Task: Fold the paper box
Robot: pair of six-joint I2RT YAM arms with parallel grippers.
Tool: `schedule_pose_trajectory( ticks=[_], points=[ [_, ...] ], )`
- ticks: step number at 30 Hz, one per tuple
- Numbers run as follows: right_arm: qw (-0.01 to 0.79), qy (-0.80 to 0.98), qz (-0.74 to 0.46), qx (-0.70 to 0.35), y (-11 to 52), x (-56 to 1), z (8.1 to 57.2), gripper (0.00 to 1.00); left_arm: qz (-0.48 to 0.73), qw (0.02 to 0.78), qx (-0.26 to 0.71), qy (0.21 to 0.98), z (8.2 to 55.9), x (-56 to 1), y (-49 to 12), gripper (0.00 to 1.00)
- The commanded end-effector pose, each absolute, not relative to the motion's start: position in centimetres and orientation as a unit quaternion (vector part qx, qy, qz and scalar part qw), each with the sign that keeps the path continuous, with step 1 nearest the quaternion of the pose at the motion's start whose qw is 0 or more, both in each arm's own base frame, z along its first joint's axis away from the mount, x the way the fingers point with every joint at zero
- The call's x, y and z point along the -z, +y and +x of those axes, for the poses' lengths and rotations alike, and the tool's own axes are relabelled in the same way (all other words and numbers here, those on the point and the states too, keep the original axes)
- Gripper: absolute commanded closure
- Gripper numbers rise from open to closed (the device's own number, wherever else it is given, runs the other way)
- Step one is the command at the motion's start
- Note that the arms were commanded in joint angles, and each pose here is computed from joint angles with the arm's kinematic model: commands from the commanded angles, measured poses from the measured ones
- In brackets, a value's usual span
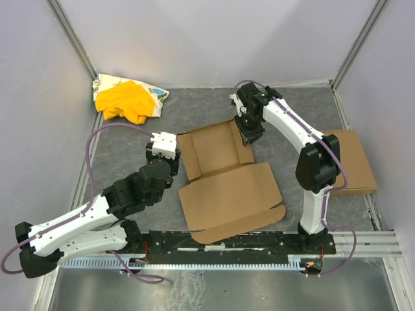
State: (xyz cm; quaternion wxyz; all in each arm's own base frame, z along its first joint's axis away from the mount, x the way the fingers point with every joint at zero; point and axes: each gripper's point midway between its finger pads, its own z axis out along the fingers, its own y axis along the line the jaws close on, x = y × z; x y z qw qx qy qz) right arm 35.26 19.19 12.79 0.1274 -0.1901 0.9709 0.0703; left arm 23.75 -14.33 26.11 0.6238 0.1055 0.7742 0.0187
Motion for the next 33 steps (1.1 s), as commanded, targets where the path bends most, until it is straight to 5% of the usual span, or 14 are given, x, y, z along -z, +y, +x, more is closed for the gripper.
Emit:
schedule_pose_trajectory(
  ticks=[1, 3, 12, 16, 33],
  points=[
    [0.135, 0.966, -0.209, -0.069, 19.3, -14.3, 36.3, 0.5, 0.073, 0.644, -0.005, 0.762, 23.7, -28.7, -13.5, 0.42],
    [0.141, 0.966, -0.209, -0.064, 19.3, -14.5, 36.9, 0.38, 0.072, 0.644, -0.008, 0.762, 23.6, -28.6, -13.3, 0.42],
    [0.187, 0.964, -0.174, -0.078, 18.7, -14.8, 39.0, 0.35, 0.065, 0.65, -0.028, 0.756, 23.7, -28.3, -12.4, 0.39],
    [0.196, 0.96, -0.097, -0.177, 18.4, -12.8, 41.5, 0.47, 0.067, 0.651, -0.037, 0.755, 23.8, -27.6, -12.3, 0.37],
    [0.182, 0.959, -0.084, -0.199, 19.5, -8.7, 42.3, 0.57, 0.081, 0.631, -0.027, 0.771, 23.6, -23.7, -13.1, 0.36]
  ],
)
